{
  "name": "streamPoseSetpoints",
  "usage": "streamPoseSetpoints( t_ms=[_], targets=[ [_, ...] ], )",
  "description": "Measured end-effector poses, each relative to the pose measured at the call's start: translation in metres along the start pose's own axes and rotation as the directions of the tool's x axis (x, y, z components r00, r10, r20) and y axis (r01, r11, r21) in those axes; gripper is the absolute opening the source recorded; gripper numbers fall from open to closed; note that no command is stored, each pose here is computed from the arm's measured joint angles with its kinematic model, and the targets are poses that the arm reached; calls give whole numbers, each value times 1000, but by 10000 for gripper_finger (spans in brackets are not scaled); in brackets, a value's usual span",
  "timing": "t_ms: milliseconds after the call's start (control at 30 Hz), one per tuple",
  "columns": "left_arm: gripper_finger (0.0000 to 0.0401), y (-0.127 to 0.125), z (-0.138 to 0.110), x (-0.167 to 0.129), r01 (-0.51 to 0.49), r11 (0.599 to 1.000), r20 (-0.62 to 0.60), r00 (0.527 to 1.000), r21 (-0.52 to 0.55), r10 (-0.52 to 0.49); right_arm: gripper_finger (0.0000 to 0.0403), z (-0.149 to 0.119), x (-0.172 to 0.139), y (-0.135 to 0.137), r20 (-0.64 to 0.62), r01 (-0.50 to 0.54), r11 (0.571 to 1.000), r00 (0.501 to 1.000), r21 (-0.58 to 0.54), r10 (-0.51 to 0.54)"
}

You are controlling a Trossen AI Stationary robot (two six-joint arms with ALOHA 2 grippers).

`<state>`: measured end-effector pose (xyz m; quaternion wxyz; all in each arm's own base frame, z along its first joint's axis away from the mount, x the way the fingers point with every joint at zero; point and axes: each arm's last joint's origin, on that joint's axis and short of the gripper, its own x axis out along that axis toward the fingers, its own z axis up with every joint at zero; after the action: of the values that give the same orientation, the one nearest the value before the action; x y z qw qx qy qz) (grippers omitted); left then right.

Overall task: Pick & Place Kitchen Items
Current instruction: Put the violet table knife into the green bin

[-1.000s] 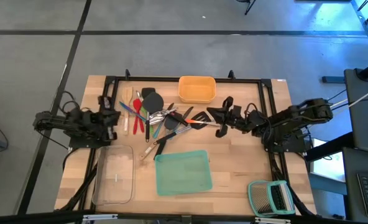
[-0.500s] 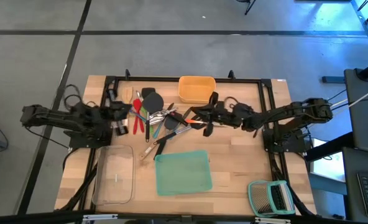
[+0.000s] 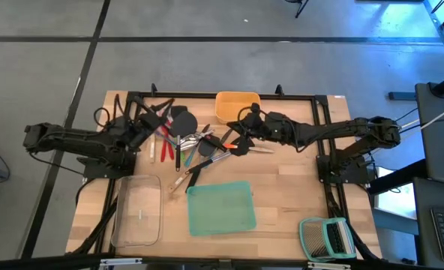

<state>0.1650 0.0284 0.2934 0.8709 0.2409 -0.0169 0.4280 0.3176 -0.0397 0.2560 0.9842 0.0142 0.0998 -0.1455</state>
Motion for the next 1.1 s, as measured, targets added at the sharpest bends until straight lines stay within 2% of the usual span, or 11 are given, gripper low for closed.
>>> streamPoseSetpoints(
  t_ms=[267, 467, 600, 933, 1100],
  targets=[
    [4, -6, 5, -7, 51, 998, 25, 998, 22, -52, 7, 7, 0, -3, 67, 6, 1000, 998, 14, -7],
    [4, -14, 12, -18, 137, 982, 64, 990, -133, -130, 7, 14, 0, -3, 139, 2, 1000, 990, 27, -6],
    [4, -20, 16, -26, 200, 959, 90, 979, -200, -185, 7, 14, 0, -3, 140, 2, 1000, 990, 27, -6],
    [4, -30, 23, -43, 328, 901, 137, 944, -283, -301, 7, 13, 0, -2, 134, -1, 999, 991, 33, -3],
    [4, -31, 26, -46, 347, 889, 161, 937, -300, -311, 7, 12, 0, -1, 124, -5, 1000, 992, 31, 1]
  ],
)
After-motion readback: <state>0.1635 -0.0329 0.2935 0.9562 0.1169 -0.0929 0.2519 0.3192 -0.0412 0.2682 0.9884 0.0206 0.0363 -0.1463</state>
